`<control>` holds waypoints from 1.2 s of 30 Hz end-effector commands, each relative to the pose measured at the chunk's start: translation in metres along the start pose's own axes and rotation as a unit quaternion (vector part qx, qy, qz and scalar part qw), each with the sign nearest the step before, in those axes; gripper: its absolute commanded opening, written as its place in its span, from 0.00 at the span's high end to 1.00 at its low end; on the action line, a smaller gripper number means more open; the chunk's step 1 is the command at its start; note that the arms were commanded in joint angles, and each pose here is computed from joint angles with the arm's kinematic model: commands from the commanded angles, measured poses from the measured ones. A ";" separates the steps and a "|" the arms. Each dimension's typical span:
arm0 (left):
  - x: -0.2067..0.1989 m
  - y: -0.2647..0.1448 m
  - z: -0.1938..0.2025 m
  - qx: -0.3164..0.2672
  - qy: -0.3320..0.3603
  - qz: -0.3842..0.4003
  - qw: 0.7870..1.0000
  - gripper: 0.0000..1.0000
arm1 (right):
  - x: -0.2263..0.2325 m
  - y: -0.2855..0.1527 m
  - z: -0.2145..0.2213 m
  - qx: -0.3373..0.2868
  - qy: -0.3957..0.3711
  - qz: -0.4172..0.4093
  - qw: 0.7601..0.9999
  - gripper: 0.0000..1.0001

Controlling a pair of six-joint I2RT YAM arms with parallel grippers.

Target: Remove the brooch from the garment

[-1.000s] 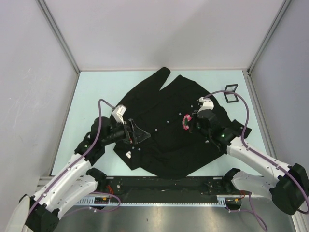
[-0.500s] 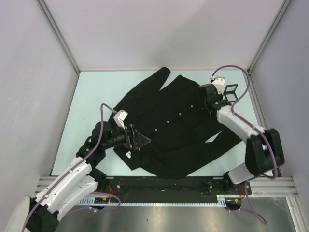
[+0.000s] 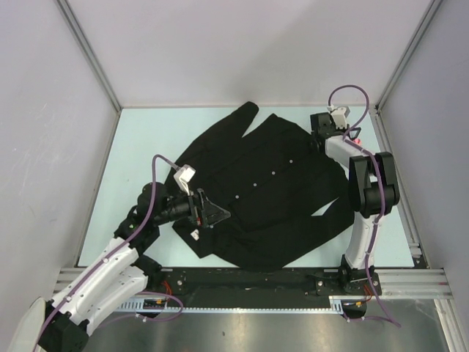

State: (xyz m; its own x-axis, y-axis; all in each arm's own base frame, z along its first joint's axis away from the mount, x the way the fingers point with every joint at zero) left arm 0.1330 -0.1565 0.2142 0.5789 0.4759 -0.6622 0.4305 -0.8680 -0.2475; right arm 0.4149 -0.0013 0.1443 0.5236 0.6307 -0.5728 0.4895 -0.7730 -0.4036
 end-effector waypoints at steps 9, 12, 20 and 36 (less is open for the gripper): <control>-0.008 -0.002 -0.008 -0.010 0.029 0.008 1.000 0.00 | 0.013 0.042 -0.028 -0.026 -0.014 0.038 0.999 1.00; -0.007 -0.001 -0.007 -0.007 0.026 0.008 1.000 0.00 | 0.017 0.047 -0.027 -0.023 -0.021 0.038 0.999 1.00; -0.006 -0.001 -0.007 -0.005 0.026 0.006 1.000 0.00 | 0.022 0.062 -0.023 -0.011 -0.024 0.040 0.999 0.99; -0.006 -0.001 -0.008 -0.003 0.027 0.006 1.000 0.00 | 0.039 0.073 -0.020 -0.007 -0.041 0.034 0.999 0.92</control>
State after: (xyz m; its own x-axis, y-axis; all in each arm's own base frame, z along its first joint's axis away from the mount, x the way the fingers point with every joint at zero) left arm 0.1318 -0.1555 0.2097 0.5800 0.4888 -0.6516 0.4235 -0.8643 -0.2714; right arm 0.4721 -0.0333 0.0989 0.4631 0.5732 -0.6760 0.4486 -0.8094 -0.3789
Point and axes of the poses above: each gripper's point midway between its finger pads, its own y axis out along the fingers, its own x axis along the line the jaws close on, z = x × y, the point moved 8 cm from there along -y, back along the fingers, and after that the axes turned 1 degree about y, right-handed, at the moved point
